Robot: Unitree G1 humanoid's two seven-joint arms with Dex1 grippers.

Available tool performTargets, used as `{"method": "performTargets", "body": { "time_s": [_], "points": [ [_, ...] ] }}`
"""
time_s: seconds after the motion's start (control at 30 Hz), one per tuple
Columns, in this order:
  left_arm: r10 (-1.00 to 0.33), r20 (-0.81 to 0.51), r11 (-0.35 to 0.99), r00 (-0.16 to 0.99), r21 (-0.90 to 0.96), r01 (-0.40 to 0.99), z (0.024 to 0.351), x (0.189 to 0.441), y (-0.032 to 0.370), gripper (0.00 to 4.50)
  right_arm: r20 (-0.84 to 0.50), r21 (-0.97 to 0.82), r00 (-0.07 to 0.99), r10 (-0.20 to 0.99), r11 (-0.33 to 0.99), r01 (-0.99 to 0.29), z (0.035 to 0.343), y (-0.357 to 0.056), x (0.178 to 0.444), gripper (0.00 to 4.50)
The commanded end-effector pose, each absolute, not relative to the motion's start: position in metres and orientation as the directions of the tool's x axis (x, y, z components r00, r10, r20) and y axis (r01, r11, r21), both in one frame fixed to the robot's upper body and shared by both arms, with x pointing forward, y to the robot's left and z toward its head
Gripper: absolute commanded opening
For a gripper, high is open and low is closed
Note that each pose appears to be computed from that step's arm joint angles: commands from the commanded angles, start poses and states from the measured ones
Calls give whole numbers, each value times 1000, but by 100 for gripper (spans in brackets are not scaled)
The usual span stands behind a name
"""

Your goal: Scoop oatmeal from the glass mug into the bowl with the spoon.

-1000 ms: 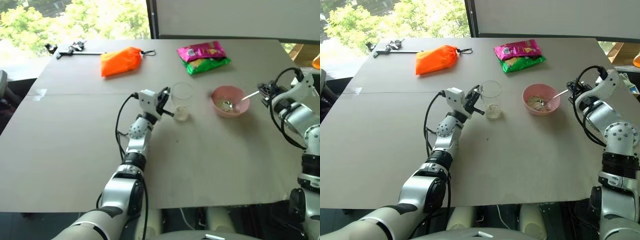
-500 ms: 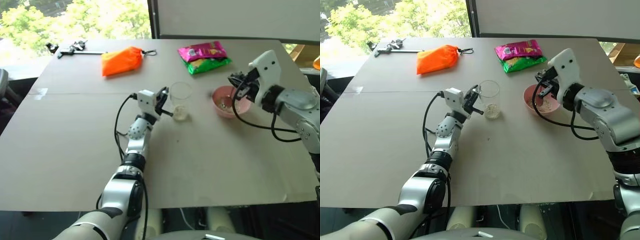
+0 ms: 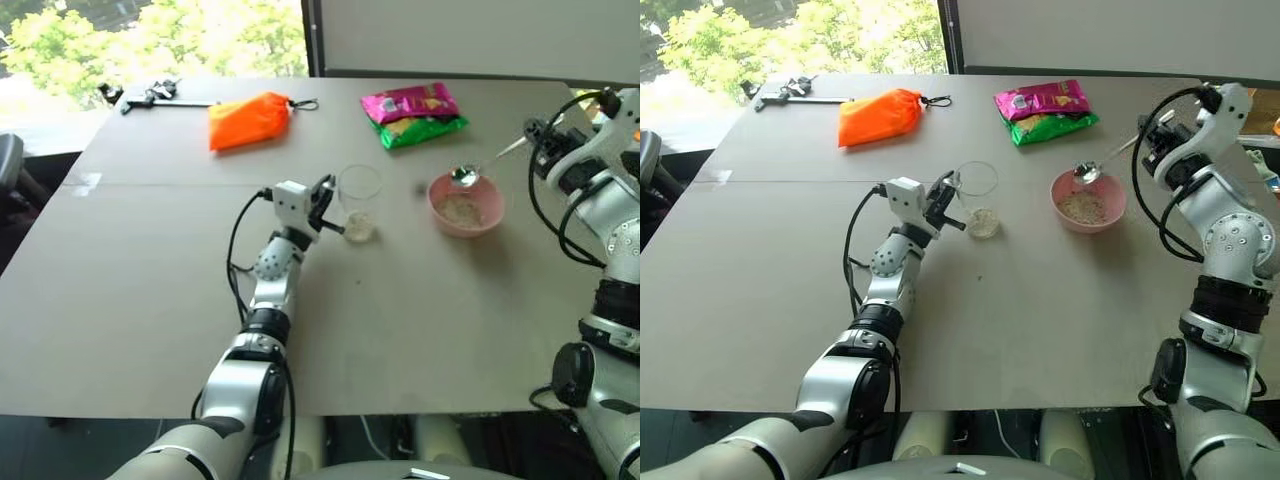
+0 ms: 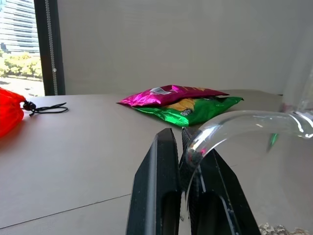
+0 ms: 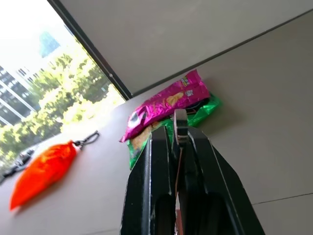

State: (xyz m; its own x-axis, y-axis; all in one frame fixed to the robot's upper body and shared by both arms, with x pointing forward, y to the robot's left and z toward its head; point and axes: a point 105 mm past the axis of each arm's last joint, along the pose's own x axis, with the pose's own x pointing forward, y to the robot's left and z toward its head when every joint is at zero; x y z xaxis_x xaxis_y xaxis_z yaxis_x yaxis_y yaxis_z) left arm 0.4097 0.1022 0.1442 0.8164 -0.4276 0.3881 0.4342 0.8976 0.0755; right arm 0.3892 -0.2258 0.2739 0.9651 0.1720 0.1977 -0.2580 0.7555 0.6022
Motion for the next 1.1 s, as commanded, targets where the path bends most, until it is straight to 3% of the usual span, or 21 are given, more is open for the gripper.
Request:
{"method": "performTargets", "body": {
  "time_s": [0.03,0.17,0.27,0.7,0.8,1.03,1.1],
  "points": [
    [-418,444,901,793,90,425,159,407,104,6,373,650,880,294,594,-474,324,-195,370,0],
    [-417,441,902,795,93,422,159,407,105,6,409,594,796,446,532,-603,339,-153,355,0],
    [-419,438,901,796,95,422,158,407,105,6,370,542,756,539,536,-647,332,-123,350,0],
    [-418,436,903,797,100,419,158,406,108,6,211,351,720,661,636,-687,293,-84,348,0],
    [-417,434,903,799,98,418,158,406,108,0,241,362,707,664,615,-701,298,-77,348,108],
    [-411,429,906,804,93,413,156,405,109,0,281,385,737,615,632,-673,304,-86,354,425],
    [-412,425,906,806,91,414,155,405,110,0,286,384,761,582,658,-647,305,-97,358,440]
  ]
}}
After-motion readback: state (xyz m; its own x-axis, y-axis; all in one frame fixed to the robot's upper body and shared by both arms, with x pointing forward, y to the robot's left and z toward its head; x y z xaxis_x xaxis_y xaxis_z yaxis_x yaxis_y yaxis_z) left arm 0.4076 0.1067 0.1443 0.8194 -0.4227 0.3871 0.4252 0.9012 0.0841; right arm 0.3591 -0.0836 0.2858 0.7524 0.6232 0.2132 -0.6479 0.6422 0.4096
